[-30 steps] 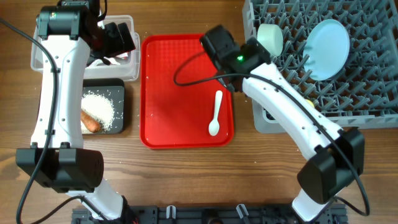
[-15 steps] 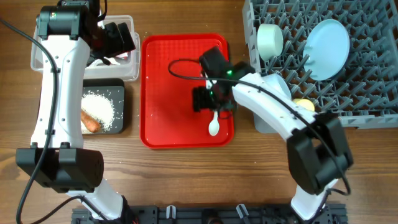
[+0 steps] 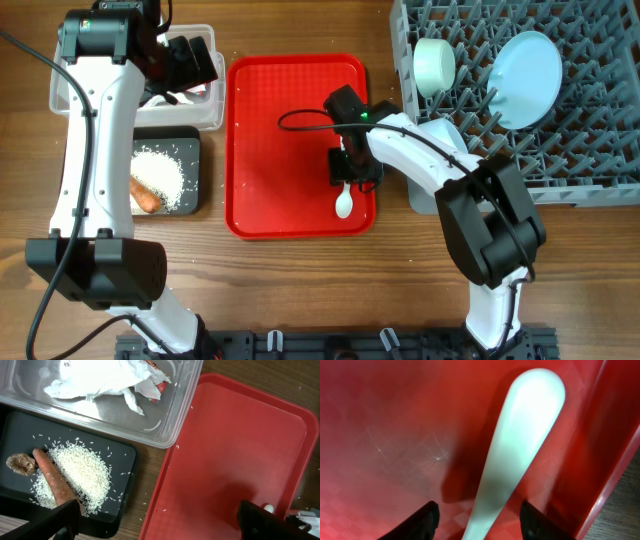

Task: Sort waste into correct bins and load items into the dishwasher rack
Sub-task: 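Reach the right gripper to the white spoon and grasp it, then carry the white spoon to the rack and drop it in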

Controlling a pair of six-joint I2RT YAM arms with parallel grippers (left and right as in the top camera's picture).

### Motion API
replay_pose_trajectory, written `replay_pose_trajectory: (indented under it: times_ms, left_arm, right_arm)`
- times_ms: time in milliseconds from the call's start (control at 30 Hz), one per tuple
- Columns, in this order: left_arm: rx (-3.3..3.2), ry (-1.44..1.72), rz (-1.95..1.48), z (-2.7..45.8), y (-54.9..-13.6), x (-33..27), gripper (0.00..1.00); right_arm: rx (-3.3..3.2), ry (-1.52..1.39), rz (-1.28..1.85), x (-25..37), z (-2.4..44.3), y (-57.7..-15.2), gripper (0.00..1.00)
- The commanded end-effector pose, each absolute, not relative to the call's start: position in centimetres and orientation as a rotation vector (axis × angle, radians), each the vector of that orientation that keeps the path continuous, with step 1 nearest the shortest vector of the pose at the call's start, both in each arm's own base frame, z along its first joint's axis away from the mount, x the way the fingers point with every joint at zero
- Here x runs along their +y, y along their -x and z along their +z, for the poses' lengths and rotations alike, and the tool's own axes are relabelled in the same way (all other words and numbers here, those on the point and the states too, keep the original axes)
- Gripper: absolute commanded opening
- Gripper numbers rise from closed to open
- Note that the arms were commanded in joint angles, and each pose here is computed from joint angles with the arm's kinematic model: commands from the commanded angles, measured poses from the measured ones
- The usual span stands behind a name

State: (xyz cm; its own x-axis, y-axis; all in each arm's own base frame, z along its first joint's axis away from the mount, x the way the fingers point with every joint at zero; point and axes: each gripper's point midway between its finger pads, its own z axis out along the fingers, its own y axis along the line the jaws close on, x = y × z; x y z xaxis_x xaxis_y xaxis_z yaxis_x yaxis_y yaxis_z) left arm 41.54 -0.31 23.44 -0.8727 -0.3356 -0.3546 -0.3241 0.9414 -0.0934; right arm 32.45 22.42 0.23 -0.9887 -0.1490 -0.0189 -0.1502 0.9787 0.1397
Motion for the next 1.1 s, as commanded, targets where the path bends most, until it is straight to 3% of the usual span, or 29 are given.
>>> replay_pose_trajectory:
  times_ms: [0, 67, 167, 300, 533, 867, 1067]
  left_arm:
    - [2.715, 0.471, -0.052, 23.9, -41.6, -0.4, 1.00]
    - [2.715, 0.471, -0.052, 23.9, -41.6, -0.4, 1.00]
    - [2.715, 0.471, -0.052, 23.9, -41.6, -0.4, 1.00]
    - [2.715, 0.471, -0.052, 23.9, -41.6, -0.4, 1.00]
    - [2.715, 0.471, -0.052, 23.9, -41.6, -0.4, 1.00]
    - [2.715, 0.471, -0.052, 23.9, -41.6, -0.4, 1.00]
    - [2.716, 0.471, -0.052, 23.8, -41.6, -0.4, 1.00]
  right_arm:
    - [3.169, 0.299, 0.162, 21.9, -2.1, -31.4, 0.47]
    - [3.174, 0.302, 0.158, 21.9, -2.2, -31.3, 0.31]
    - [3.184, 0.302, 0.143, 21.6, -2.3, -31.0, 0.23]
    - [3.185, 0.308, 0.138, 21.5, -2.2, -31.0, 0.05]
    - [3.124, 0.443, 0.180, 22.5, 0.9, -32.3, 0.04]
    - [2.825, 0.512, 0.285, 23.1, 12.0, -34.5, 0.04]
    - [2.602, 0.247, 0.098, 15.2, 20.2, -37.6, 0.04]
